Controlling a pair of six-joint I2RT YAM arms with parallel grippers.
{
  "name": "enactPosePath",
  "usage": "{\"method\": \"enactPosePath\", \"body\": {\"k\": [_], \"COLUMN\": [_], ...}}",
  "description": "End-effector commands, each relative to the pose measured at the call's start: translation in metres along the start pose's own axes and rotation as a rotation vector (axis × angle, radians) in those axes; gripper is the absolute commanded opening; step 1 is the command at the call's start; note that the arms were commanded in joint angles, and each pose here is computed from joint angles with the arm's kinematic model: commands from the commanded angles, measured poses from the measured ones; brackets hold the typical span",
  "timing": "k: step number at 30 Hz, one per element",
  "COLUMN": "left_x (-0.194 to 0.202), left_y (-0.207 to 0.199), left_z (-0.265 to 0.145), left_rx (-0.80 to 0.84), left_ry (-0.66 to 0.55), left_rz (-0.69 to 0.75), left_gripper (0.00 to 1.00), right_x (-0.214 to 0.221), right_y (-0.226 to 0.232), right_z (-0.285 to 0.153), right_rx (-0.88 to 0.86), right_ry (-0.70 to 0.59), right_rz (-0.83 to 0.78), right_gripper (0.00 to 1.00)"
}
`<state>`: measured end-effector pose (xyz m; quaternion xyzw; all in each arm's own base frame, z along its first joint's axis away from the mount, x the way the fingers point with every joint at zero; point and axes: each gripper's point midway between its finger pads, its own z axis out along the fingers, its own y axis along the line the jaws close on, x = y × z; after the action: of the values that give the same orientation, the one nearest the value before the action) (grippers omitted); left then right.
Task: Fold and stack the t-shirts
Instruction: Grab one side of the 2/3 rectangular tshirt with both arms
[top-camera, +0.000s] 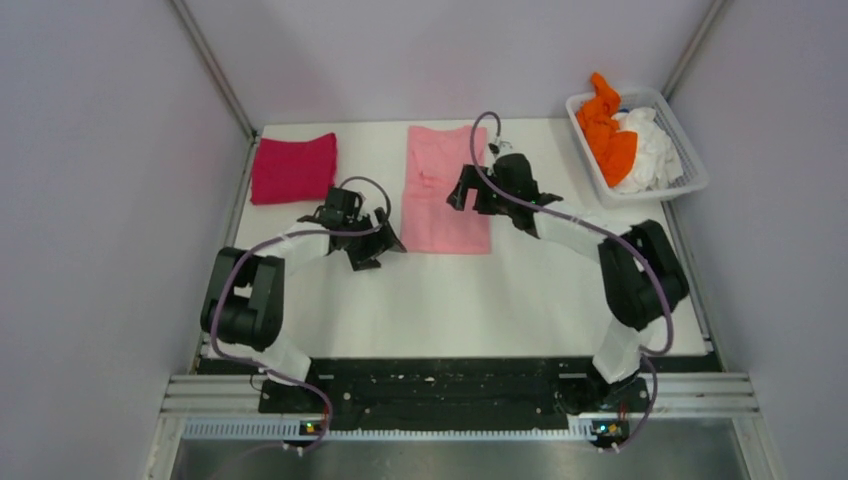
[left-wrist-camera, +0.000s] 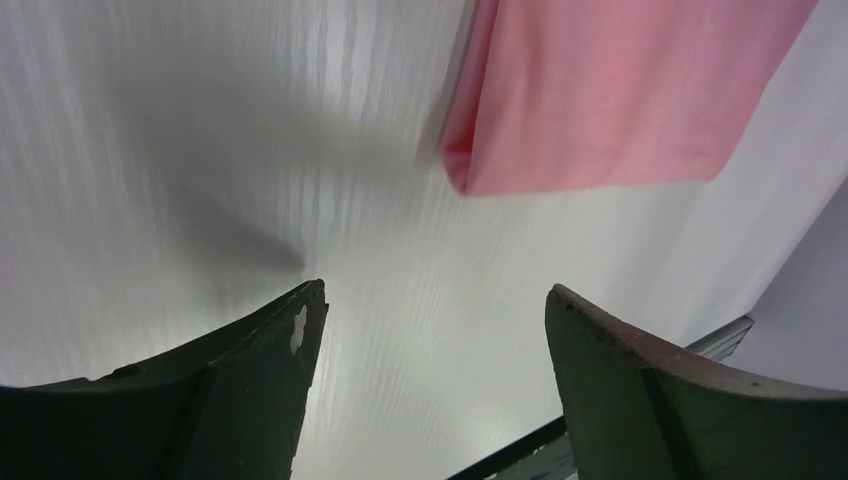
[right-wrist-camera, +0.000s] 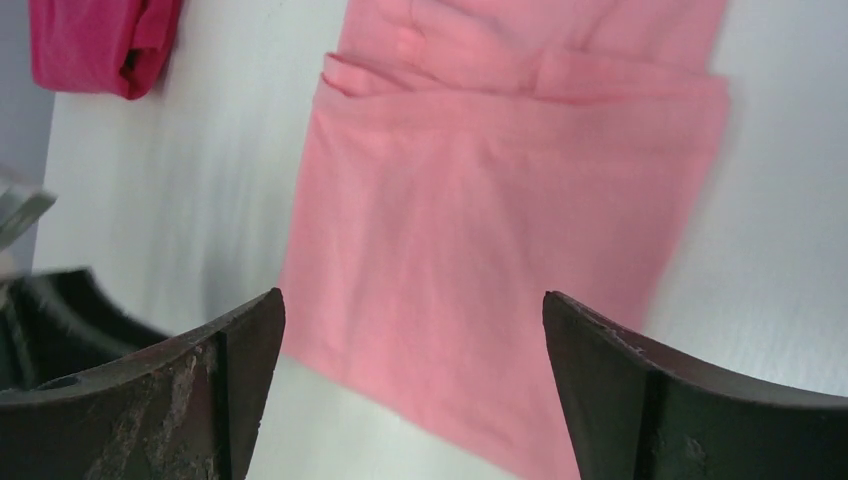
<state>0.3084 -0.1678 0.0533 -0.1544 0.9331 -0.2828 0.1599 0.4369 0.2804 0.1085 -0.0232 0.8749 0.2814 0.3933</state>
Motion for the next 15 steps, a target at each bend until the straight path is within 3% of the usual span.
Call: {"method": "enactPosePath", "body": {"k": [1, 6, 9, 12, 14, 15], "left_x": [-0.04, -0.04, -0.04, -0.04, -0.039, -0.039], "left_y": [-0.02, -0.018, -0.018, -0.017, -0.017, -0.016], "left_z": [0.021, 0.047, 0.055, 0.058, 0.059, 0.06], "left_rx": [0.042, 0.059, 0.071, 0.069, 0.069, 0.067], "left_ry": [-0.057, 0.007, 0.02, 0.03, 0.033, 0.032], "left_rz": [0.046, 0.026, 0.02, 0.012, 0.002, 0.001], "left_gripper": [0.8, 0.6, 0.46, 0.23, 0.02, 0.0], "right_x": [0.015, 0.06, 0.079, 0.091, 0.096, 0.098], "right_y": [-0.019, -0.043, -0.05, -0.05, -0.053, -0.056], "right_z": [-0.059, -0.075, -0.064, -0.055, -0.053, -0.053], "right_rx": [0.067, 0.095, 0.103, 0.088, 0.097, 0.11], "right_ry": [-0.07, -0.016, 0.054, 0.104, 0.112, 0.115], "right_rz": [0.067, 0.166, 0.18, 0.188, 0.2, 0.201], "right_gripper": [0.99, 0.92, 0.77, 0.65, 0.61, 0.59]}}
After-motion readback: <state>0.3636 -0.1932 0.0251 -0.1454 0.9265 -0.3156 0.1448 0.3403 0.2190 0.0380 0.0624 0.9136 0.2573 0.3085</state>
